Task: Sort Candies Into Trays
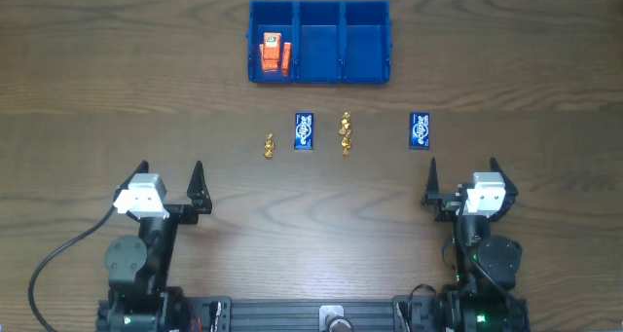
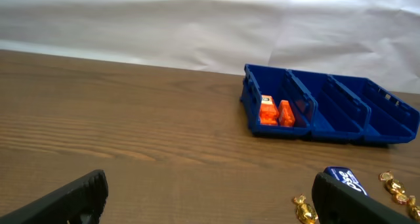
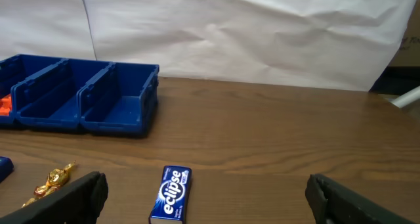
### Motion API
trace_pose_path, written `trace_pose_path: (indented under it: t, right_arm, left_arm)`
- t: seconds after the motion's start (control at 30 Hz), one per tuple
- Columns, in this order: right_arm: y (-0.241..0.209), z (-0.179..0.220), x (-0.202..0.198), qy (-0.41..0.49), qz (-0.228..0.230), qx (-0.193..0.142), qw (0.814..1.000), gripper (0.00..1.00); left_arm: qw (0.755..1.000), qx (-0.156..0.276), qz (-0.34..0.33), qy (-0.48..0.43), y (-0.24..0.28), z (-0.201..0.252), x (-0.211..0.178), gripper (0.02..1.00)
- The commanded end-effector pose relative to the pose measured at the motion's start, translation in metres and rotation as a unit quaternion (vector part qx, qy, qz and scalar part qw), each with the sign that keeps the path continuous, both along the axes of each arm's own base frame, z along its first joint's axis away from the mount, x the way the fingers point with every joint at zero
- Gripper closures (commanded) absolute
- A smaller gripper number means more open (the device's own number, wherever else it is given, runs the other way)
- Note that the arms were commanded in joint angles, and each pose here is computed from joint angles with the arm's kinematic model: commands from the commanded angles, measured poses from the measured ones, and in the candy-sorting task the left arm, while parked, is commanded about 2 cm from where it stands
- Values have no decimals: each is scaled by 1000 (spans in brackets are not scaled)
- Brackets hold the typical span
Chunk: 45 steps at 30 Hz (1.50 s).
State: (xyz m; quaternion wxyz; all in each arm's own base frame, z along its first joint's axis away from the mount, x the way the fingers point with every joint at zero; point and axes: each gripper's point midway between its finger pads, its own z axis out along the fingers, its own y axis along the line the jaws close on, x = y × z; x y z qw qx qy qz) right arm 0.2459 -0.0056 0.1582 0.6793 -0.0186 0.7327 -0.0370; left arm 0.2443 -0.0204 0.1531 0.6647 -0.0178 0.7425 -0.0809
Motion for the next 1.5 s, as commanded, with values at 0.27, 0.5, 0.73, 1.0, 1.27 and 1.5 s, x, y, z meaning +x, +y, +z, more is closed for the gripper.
trace_pose_path:
  t: [0.27,0.5,0.73,1.0,1.27,1.5]
  right_arm:
    - [0,-2,0,1,1,-4,1000,1]
    - [-4,-2,0,1,-11,-9,1000,1]
    - [-4,5,0,-13,-12,-5,1000,1]
    - [-2,45,0,-35,-5,46,998,1]
    - [11,106,49,124,27,46,991,1]
    - [13,82,101,367,20,55,928,1]
  left_arm:
    - [1000,6,-13,23,-4,-15,-2,20]
    - [1000,6,-13,23,-4,-15,-2,20]
    - [1000,6,-13,23,-4,-15,-2,20]
    - [1000,6,-13,23,-4,-15,-2,20]
    - [1000,6,-13,23,-4,-15,-2,20]
    - [1000,6,-13,23,-4,-15,-2,20]
